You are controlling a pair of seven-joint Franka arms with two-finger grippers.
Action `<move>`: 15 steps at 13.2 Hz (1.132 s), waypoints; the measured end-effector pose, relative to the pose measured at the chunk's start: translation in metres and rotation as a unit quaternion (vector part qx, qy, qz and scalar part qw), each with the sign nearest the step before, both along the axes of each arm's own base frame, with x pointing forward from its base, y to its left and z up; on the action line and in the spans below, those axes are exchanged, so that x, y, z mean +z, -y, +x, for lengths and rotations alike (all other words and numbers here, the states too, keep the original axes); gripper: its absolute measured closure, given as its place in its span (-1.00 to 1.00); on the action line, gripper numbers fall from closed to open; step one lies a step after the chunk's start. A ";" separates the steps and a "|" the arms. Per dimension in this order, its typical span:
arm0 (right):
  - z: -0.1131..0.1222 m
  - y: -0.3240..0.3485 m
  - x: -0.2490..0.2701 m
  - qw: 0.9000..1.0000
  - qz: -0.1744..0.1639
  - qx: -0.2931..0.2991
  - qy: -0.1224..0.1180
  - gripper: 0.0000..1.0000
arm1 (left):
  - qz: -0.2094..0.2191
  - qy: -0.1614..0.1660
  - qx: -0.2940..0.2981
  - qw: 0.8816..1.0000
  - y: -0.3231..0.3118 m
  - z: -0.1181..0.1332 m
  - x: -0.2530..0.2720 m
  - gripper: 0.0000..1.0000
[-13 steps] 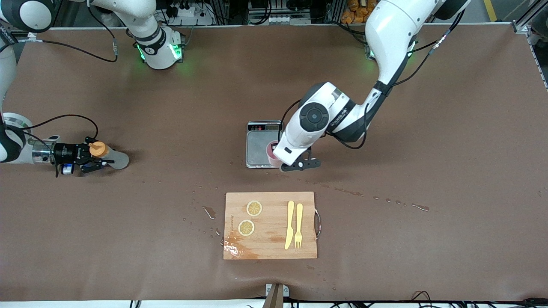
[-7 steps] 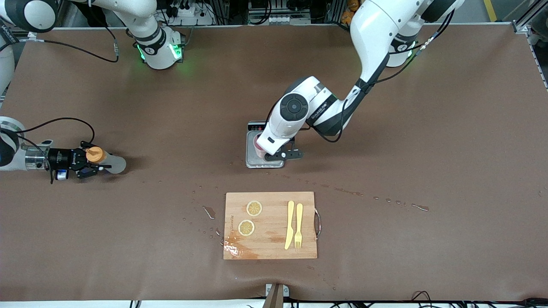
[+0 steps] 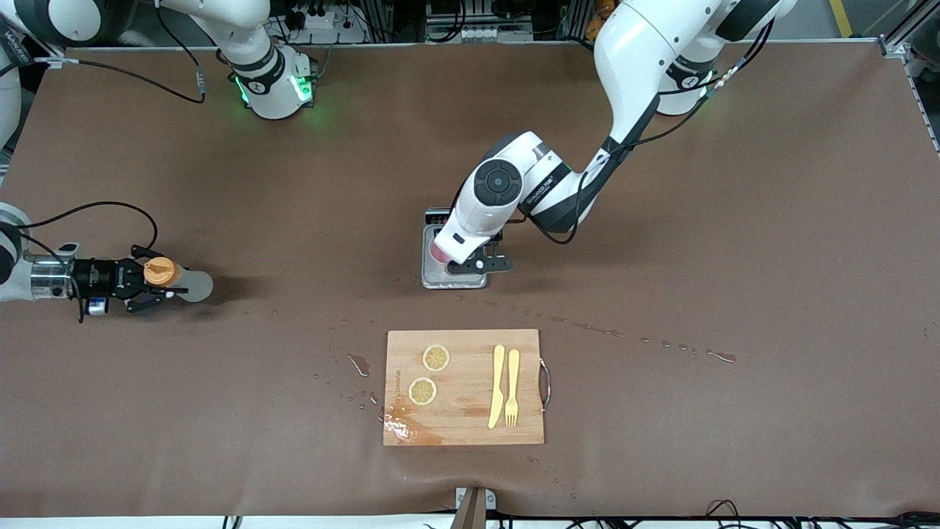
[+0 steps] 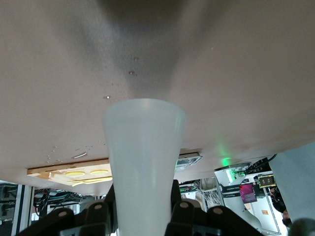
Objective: Add sauce to pink cup with both arms
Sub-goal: 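Open the left gripper and withdraw while the right gripper lifts the bottle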
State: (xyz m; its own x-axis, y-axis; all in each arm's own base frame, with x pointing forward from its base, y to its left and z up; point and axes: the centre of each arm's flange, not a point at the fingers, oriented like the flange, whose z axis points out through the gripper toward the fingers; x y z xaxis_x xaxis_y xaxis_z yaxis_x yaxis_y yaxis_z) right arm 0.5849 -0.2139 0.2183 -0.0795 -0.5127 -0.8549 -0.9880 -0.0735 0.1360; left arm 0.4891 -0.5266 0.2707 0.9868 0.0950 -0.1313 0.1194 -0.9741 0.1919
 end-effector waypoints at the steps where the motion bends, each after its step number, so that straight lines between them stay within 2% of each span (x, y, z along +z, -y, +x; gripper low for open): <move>1: 0.003 -0.005 0.009 1.000 -0.010 0.003 -0.006 0.15 | -0.004 0.005 0.002 1.000 0.000 0.003 0.006 -0.33; 4: 0.016 -0.029 0.042 0.999 -0.041 0.015 -0.018 0.15 | -0.015 0.023 0.009 1.000 -0.004 0.014 0.032 -0.97; 8: 0.030 -0.061 0.081 0.994 -0.095 0.034 -0.034 0.15 | -0.016 0.043 0.037 0.998 -0.042 0.044 0.094 -1.00; 11: 0.044 -0.088 0.111 0.991 -0.123 0.031 -0.044 0.15 | 0.002 0.048 0.057 0.997 -0.111 0.079 0.149 -1.00; 15: 0.055 -0.125 0.132 0.983 -0.165 0.038 -0.063 0.15 | 0.026 0.060 0.039 0.997 -0.225 0.113 0.219 -1.00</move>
State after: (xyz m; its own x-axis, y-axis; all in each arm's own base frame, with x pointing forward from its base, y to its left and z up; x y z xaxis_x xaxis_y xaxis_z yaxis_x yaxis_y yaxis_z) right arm 0.6395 -0.0892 0.3507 -0.1256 -0.7695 -0.6261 -0.9550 -0.0771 0.2864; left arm 0.6023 -0.3019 0.4896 0.9843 0.1767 -0.0049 0.1752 -0.9717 0.1583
